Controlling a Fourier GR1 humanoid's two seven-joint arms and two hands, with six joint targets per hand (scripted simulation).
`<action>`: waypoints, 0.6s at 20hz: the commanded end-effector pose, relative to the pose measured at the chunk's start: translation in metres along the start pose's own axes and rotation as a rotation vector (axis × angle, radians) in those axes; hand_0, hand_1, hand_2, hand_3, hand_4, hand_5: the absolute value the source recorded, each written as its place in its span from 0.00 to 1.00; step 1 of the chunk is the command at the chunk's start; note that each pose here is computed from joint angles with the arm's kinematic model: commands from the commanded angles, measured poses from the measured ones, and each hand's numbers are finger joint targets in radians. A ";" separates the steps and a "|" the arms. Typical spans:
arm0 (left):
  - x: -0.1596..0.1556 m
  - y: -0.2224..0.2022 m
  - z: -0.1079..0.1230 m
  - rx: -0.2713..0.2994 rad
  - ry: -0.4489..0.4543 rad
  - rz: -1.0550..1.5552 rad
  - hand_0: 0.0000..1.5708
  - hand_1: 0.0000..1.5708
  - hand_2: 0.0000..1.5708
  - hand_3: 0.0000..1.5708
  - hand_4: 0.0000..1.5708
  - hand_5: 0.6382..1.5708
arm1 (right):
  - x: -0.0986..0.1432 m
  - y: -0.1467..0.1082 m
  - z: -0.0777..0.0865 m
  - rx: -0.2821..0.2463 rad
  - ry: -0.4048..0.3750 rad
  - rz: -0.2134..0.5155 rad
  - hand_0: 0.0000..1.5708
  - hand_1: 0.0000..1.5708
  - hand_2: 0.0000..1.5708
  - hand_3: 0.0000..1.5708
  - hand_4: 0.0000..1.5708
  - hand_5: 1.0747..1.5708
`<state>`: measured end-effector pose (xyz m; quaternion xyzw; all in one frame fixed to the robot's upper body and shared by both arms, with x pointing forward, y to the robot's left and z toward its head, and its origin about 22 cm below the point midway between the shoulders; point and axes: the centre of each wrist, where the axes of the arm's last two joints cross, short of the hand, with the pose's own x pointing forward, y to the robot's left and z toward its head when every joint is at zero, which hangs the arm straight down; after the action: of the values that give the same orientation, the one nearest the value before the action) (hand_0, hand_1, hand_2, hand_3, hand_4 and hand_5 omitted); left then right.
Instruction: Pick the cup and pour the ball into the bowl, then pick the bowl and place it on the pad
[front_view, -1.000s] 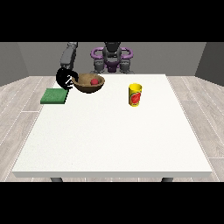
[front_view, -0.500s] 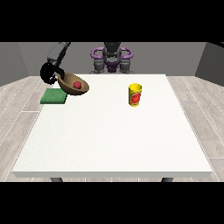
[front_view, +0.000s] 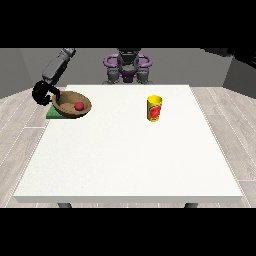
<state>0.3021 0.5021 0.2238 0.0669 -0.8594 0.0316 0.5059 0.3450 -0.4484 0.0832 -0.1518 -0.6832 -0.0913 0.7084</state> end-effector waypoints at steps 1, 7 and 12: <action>0.028 0.001 -0.001 -0.022 -0.100 -0.012 0.00 0.00 0.00 0.00 0.43 0.99 | -0.007 -0.051 0.008 -0.063 -0.074 -0.046 1.00 1.00 1.00 0.00 0.62 1.00; 0.058 0.006 0.001 0.030 -0.164 0.019 0.00 0.00 0.00 0.00 0.44 0.99 | 0.006 -0.082 0.008 -0.079 -0.131 -0.019 1.00 1.00 1.00 0.00 0.62 1.00; 0.044 -0.001 0.010 0.005 -0.115 0.016 0.00 0.00 0.00 0.00 0.44 0.99 | 0.001 -0.076 0.005 -0.059 -0.101 0.024 1.00 1.00 1.00 0.00 0.62 1.00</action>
<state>0.2756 0.4970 0.2627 0.0647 -0.8900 0.0345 0.4501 0.3145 -0.5169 0.0951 -0.1831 -0.7193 -0.1017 0.6624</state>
